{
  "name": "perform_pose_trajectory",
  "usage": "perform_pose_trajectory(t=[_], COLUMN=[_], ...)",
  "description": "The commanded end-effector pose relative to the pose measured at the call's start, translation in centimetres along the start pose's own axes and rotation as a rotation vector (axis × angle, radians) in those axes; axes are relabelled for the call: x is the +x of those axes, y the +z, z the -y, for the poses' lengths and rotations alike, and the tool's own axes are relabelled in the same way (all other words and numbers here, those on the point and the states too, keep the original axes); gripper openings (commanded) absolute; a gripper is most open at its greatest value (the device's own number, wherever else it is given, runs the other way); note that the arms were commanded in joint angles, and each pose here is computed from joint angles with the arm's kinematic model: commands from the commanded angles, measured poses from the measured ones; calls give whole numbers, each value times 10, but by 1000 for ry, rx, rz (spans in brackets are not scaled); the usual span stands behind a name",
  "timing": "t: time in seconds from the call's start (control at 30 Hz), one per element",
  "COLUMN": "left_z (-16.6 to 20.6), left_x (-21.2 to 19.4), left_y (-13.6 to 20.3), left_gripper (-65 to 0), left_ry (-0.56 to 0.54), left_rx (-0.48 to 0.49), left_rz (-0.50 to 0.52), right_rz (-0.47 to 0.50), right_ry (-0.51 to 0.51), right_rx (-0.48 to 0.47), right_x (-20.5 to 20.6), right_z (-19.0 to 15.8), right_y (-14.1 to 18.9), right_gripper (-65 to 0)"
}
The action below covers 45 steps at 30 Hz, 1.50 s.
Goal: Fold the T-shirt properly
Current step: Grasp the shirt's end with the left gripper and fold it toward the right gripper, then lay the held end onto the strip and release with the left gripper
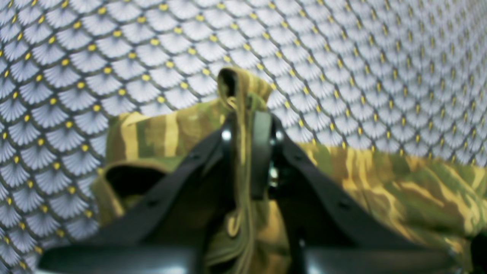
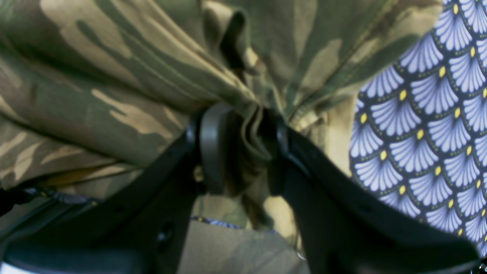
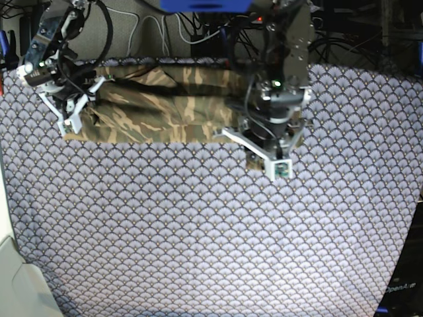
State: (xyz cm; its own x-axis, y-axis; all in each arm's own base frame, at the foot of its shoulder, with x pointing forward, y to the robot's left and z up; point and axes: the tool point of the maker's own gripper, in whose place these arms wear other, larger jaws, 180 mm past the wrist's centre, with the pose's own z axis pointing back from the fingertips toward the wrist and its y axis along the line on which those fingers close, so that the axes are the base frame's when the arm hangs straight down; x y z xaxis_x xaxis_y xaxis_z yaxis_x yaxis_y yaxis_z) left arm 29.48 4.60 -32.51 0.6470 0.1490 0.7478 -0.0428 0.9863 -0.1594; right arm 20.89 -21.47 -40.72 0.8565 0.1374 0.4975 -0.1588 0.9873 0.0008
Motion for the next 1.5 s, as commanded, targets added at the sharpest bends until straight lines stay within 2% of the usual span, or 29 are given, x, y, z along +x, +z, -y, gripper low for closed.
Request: perform_pose_trajectory(t=[0.0,0.13,0.43,0.53,0.83,1.47], left_z=[11,26,25,27,81,109], left_x=[14,9,-23,-22,-18,-25], left_y=[4,1,-18,-17,-7,1], left_gripper=[-644,-641,-645,-645,-645,-645], left_ry=[-10,-2,-31,-27,-121,-169], left_rx=[-18,-36,-16,-25,-155,-231], left_rz=[61,40,-57,-52,-21,-34], right_rz=[33,33,33,32,32,33], right_ry=[11,11,12,13,13,13], right_rx=[-8,-8,-9,-10,-10,-12], right_x=[9,9,9,9,9,10], right_z=[4,4,4,4,4,5], right_y=[4,4,4,4,4,4], right_gripper=[-465,-465,-464,-463,-462,-461])
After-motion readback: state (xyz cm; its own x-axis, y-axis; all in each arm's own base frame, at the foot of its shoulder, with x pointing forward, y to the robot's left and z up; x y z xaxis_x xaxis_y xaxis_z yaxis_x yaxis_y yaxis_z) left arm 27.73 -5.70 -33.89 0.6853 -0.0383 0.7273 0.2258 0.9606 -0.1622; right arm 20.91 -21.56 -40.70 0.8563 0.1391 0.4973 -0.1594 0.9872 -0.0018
